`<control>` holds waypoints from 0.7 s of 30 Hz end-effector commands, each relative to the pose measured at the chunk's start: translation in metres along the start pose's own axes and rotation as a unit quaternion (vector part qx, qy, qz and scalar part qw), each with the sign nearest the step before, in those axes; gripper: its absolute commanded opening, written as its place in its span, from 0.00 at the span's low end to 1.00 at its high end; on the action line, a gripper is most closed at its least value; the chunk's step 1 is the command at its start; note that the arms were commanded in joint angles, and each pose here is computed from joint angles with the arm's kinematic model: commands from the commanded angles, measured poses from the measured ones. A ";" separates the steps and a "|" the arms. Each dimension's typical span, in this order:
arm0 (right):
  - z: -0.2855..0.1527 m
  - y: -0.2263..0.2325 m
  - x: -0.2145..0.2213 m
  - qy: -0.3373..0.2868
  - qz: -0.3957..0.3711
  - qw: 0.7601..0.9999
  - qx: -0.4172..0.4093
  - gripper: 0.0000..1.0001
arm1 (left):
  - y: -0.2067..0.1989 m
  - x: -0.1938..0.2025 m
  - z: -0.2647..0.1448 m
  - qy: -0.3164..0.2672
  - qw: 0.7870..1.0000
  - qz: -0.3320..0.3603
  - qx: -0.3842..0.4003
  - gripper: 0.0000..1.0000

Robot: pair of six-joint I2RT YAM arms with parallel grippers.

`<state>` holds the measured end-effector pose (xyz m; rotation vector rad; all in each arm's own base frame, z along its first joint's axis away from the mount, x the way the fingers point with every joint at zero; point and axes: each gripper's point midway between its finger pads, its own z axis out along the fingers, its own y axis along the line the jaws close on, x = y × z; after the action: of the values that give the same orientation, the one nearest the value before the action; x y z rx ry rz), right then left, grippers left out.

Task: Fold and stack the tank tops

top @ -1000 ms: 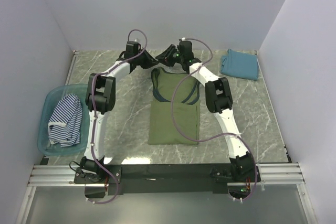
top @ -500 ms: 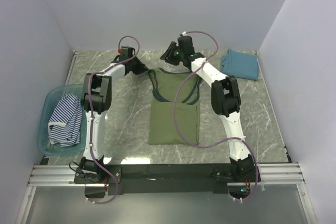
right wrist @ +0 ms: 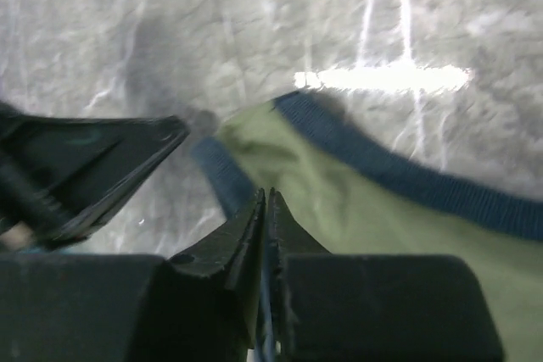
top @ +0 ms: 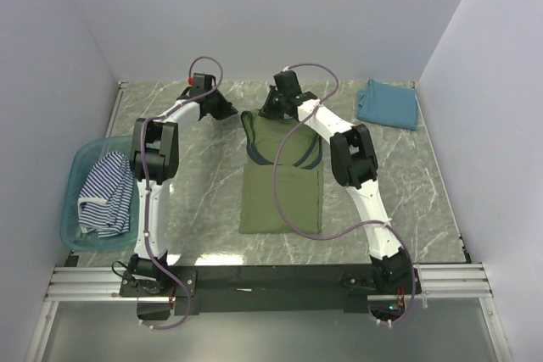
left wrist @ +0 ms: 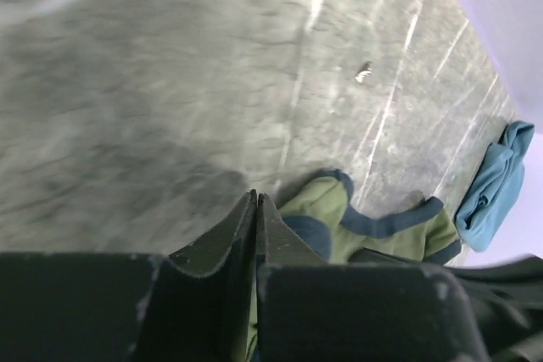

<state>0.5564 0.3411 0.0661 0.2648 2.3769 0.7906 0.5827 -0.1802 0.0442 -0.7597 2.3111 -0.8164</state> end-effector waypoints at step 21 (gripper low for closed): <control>0.035 0.019 -0.004 0.044 0.083 0.985 -0.144 0.06 | -0.070 0.041 0.004 0.054 0.993 0.041 0.096 0.07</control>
<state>0.5718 0.3599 0.0408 0.3381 2.3932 1.0677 0.5679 -0.2369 0.0372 -0.6265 2.3959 -0.9428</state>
